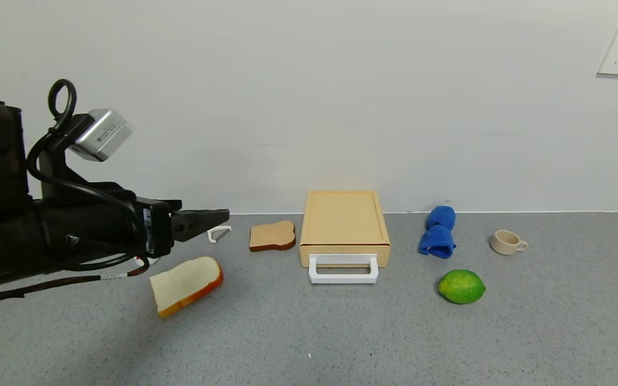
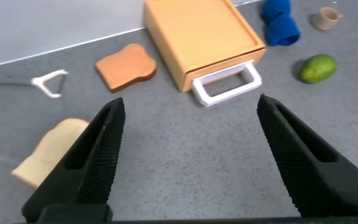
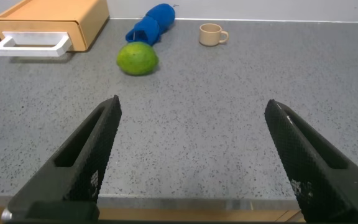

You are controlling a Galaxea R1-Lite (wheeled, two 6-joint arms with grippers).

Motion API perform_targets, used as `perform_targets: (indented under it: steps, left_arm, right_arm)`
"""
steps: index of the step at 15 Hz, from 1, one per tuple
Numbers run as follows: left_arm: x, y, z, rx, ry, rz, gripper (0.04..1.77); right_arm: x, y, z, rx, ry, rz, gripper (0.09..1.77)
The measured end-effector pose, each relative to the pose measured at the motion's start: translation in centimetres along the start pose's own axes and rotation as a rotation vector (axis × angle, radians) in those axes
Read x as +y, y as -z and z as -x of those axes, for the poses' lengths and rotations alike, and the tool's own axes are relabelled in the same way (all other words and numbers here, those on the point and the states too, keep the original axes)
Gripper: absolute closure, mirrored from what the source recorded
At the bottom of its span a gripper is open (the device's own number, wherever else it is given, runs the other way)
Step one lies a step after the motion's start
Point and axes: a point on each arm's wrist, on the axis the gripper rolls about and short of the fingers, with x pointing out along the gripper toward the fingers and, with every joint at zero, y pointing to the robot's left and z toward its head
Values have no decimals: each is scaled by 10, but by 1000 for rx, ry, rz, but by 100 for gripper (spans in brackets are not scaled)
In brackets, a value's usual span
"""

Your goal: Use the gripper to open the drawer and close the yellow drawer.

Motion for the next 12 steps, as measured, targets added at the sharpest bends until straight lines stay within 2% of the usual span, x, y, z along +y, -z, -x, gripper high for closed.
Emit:
perform_targets:
  steps: [3, 7, 12]
  left_arm:
    - [-2, 10, 27, -30, -78, -30, 21]
    - [-8, 21, 76, -126, -135, -41, 16]
    - [-11, 40, 130, -239, -272, -38, 13]
  right_arm:
    - [0, 0, 0, 0, 0, 0, 16]
    - [0, 0, 0, 0, 0, 0, 16]
    - [0, 0, 0, 0, 0, 0, 16]
